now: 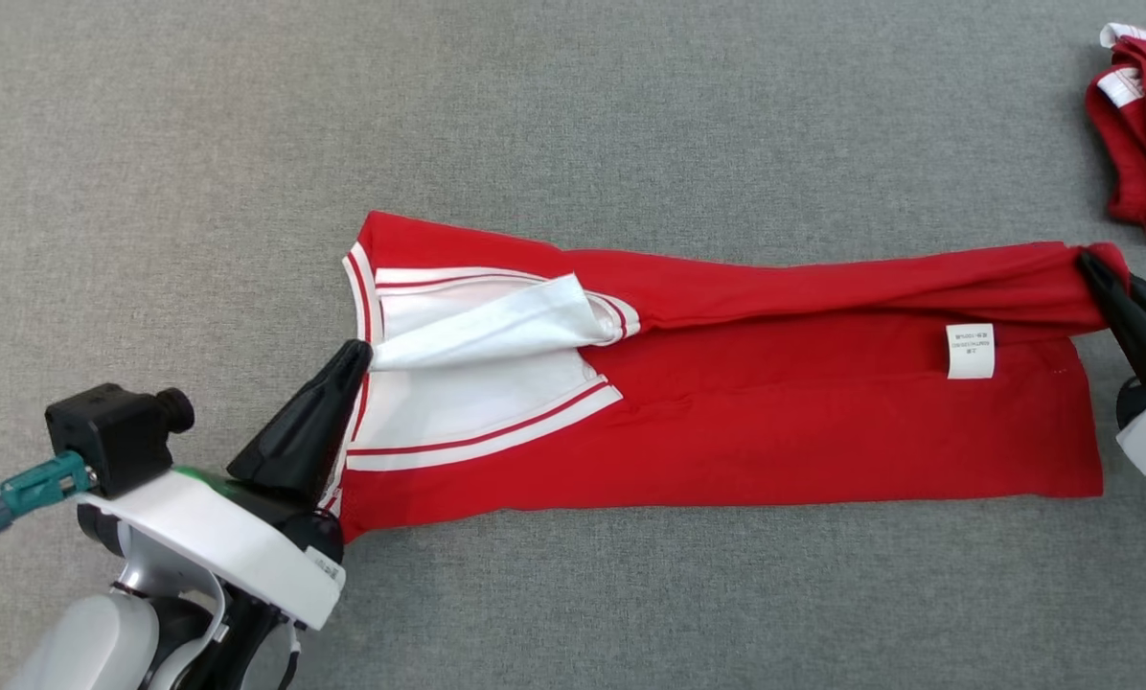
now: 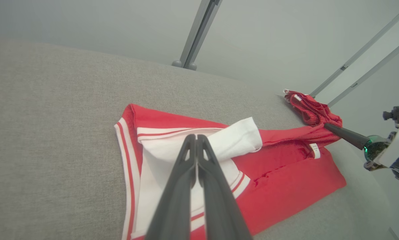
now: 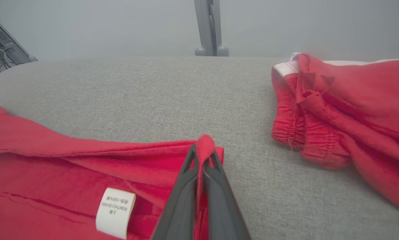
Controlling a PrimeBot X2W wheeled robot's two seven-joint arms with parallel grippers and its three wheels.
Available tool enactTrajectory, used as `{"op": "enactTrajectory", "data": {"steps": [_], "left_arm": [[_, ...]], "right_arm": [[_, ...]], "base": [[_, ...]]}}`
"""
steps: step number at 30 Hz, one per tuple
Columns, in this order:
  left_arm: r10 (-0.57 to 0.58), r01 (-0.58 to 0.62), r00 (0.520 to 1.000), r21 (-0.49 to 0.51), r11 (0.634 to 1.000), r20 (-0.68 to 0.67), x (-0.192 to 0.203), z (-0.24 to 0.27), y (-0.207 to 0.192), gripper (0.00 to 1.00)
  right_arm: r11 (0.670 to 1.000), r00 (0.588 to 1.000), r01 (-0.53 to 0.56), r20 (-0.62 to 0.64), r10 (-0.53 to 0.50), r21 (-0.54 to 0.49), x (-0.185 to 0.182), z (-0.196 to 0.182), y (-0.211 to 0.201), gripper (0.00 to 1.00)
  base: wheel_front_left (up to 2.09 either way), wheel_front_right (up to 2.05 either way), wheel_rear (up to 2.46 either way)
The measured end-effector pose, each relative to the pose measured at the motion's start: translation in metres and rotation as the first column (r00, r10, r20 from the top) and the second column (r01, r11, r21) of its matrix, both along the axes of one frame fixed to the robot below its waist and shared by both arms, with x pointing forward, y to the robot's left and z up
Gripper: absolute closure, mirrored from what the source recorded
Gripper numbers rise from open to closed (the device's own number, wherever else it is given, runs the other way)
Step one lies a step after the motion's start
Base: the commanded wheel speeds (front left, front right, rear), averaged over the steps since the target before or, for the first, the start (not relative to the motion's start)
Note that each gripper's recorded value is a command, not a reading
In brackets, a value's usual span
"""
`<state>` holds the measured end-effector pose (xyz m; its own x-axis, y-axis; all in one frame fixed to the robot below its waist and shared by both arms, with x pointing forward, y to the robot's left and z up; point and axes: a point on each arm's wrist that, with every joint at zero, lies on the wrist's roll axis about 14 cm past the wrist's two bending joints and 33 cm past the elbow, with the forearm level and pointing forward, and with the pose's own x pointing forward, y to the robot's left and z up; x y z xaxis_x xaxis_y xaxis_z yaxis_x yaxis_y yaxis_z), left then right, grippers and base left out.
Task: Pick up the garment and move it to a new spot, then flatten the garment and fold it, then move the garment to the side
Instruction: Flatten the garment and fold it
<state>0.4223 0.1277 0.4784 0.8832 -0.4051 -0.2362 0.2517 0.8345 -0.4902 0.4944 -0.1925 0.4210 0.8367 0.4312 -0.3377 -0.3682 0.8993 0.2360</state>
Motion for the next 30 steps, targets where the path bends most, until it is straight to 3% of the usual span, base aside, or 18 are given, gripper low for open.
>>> {"op": "enactTrajectory", "data": {"steps": [19,22,23,24,25,26,27,28,29,30], "left_arm": [[0.038,-0.037,0.987,0.008,0.999,-0.159,-0.026,-0.045,0.003,1.00],[0.020,-0.017,0.981,0.012,1.000,-0.191,-0.031,-0.054,-0.003,1.00],[0.020,-0.017,0.980,0.019,1.000,-0.199,-0.032,-0.058,-0.003,1.00],[0.019,-0.014,0.979,0.025,1.000,-0.205,-0.032,-0.060,-0.003,1.00],[0.020,-0.013,0.977,0.035,0.999,-0.212,-0.033,-0.063,-0.003,1.00],[0.022,-0.012,0.976,0.044,0.999,-0.218,-0.034,-0.066,-0.003,0.74],[0.025,-0.013,0.974,0.056,0.998,-0.224,-0.035,-0.069,-0.003,0.59],[0.027,-0.011,0.973,0.070,0.997,-0.228,-0.036,-0.072,-0.002,0.09],[0.031,-0.013,0.973,0.081,0.997,-0.228,-0.036,-0.073,-0.001,0.00],[0.043,-0.025,0.975,0.085,0.996,-0.219,-0.034,-0.072,0.000,0.00]], "right_arm": [[0.999,0.997,0.039,-0.070,-0.038,0.016,-0.055,-0.029,-0.005,1.00],[0.999,0.997,0.048,-0.061,-0.048,0.012,-0.057,-0.029,-0.006,0.77],[0.998,0.997,0.056,-0.052,-0.055,0.016,-0.056,-0.028,-0.006,0.61],[0.998,0.998,0.056,-0.043,-0.056,0.012,-0.055,-0.027,-0.005,0.00],[0.998,0.998,0.063,-0.029,-0.063,0.006,-0.052,-0.025,-0.007,0.00],[0.997,0.997,0.072,-0.016,-0.072,0.004,-0.050,-0.023,-0.008,0.00],[0.997,0.997,0.076,0.002,-0.076,-0.003,-0.048,-0.020,-0.009,0.00],[0.997,0.996,0.081,0.024,-0.081,-0.010,-0.044,-0.016,-0.010,0.00],[0.996,0.995,0.090,0.050,-0.090,-0.008,-0.039,-0.010,-0.011,0.00],[0.995,0.992,0.099,0.081,-0.099,-0.004,-0.035,-0.003,-0.011,0.00]], "base": [[0.00,0.00,0.00],[0.00,0.00,0.00],[0.00,0.00,0.00],[0.00,0.00,0.00],[0.00,0.00,0.00],[0.00,0.00,0.00],[0.00,0.00,0.00],[0.00,0.00,0.00],[0.00,0.00,0.00],[0.00,0.00,0.00]]}}
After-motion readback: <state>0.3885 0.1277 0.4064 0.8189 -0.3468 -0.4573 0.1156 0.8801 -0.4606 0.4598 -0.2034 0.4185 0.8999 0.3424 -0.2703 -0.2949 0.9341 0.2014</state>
